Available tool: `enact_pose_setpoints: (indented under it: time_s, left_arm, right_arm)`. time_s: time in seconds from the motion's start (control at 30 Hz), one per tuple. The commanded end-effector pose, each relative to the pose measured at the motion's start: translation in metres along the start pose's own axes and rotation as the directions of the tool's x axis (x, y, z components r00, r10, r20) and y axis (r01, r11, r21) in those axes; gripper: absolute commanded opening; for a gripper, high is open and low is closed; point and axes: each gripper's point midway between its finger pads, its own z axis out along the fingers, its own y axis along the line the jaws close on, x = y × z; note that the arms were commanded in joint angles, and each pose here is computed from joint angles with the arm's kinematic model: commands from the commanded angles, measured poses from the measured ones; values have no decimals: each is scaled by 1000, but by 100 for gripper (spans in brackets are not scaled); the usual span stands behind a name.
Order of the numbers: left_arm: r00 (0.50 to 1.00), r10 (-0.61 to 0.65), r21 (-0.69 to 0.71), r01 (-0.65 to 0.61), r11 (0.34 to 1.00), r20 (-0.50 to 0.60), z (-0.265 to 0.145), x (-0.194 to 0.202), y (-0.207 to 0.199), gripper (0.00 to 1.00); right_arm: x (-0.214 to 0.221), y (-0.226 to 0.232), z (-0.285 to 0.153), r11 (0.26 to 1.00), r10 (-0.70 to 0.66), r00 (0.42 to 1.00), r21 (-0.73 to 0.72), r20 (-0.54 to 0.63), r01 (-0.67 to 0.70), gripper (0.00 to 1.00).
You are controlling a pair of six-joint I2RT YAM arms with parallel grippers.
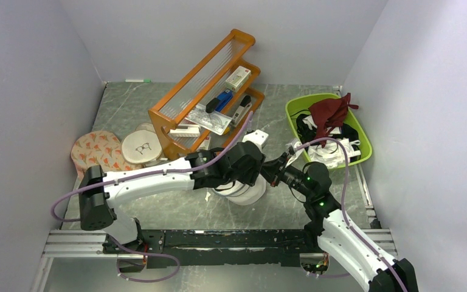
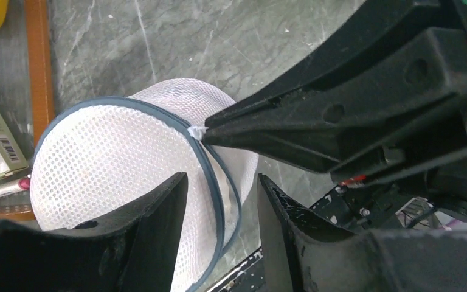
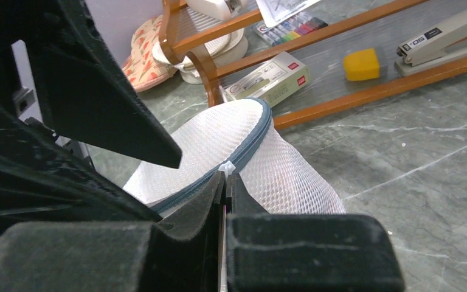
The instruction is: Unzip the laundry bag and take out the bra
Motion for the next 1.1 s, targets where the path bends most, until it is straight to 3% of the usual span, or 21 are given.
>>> enact_pose_setpoints:
  time_s: [0.0, 0.33, 0.67, 1.07]
  left_arm:
    - [999, 23, -73, -22, 997, 24, 6, -10, 6, 54]
    - [999, 41, -124, -41, 991, -5, 16, -4, 12, 39]
    - [1000, 25, -53, -25, 998, 1, 1, -2, 7, 8]
    - [999, 19, 83, -21, 996, 26, -25, 0, -9, 7]
  right_arm:
    - [-5, 8, -1, 999, 0, 1000, -39, 6, 0, 0]
    - [-6, 10, 0, 999, 2, 1000, -52, 2, -2, 0]
    - [-7, 6, 5, 999, 23, 1000, -36, 9, -23, 0]
    - [-18, -27, 16, 993, 0, 999, 120, 41, -5, 0]
